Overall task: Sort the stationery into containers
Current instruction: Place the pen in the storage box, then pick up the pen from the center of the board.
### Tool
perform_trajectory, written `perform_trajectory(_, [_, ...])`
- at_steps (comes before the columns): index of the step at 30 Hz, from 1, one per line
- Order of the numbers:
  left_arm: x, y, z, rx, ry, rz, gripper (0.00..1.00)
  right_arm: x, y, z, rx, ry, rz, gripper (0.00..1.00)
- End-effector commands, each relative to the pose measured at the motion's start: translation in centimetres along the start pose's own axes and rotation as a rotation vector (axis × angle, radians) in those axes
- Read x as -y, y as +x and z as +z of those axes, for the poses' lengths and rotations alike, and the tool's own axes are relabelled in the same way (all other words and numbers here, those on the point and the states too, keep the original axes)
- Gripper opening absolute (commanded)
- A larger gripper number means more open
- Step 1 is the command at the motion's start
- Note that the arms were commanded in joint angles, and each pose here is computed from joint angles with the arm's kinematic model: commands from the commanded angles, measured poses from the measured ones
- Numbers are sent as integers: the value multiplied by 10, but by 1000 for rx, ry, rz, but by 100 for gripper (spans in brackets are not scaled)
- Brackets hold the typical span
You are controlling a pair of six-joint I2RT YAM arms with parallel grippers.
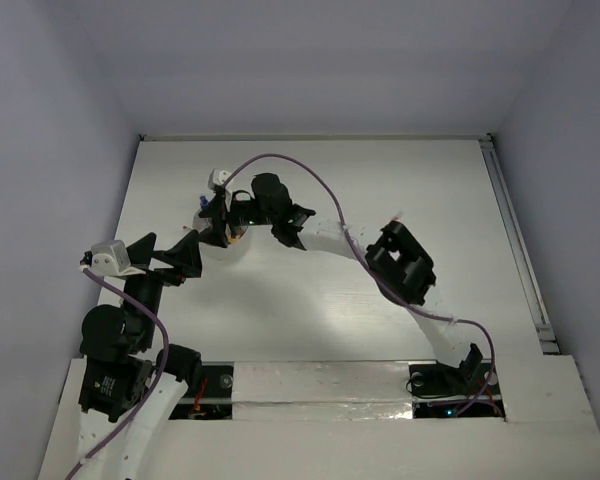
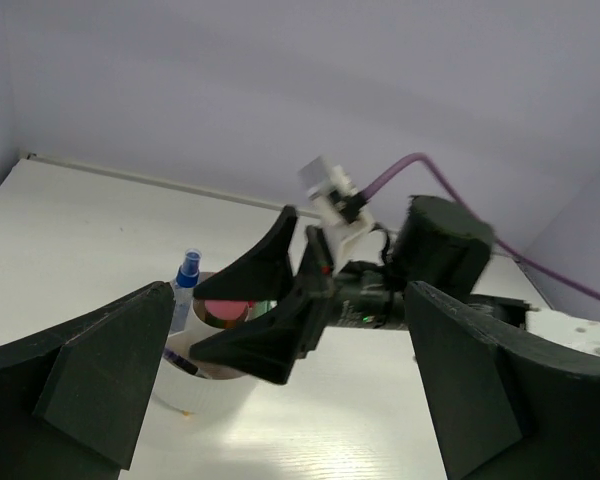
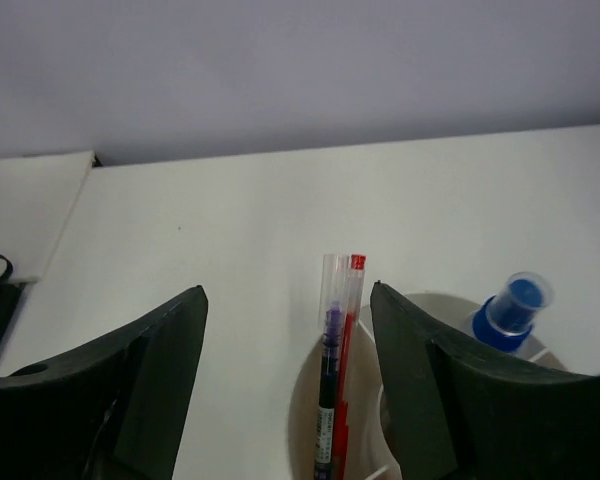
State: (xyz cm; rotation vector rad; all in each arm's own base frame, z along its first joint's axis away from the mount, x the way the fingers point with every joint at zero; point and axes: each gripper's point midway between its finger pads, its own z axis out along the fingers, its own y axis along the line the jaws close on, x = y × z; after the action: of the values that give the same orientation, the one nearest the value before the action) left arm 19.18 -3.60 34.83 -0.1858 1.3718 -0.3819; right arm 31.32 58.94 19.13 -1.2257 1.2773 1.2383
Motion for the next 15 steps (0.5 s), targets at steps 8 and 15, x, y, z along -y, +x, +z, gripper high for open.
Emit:
perform_trajectory(8, [8, -14, -1, 62, 42, -9, 99, 33, -130, -106, 226, 482, -4, 23])
perform_trajectory(15, [8, -25, -14, 108, 53, -25, 99, 141, -6, -316, -4, 1198, 506, 0])
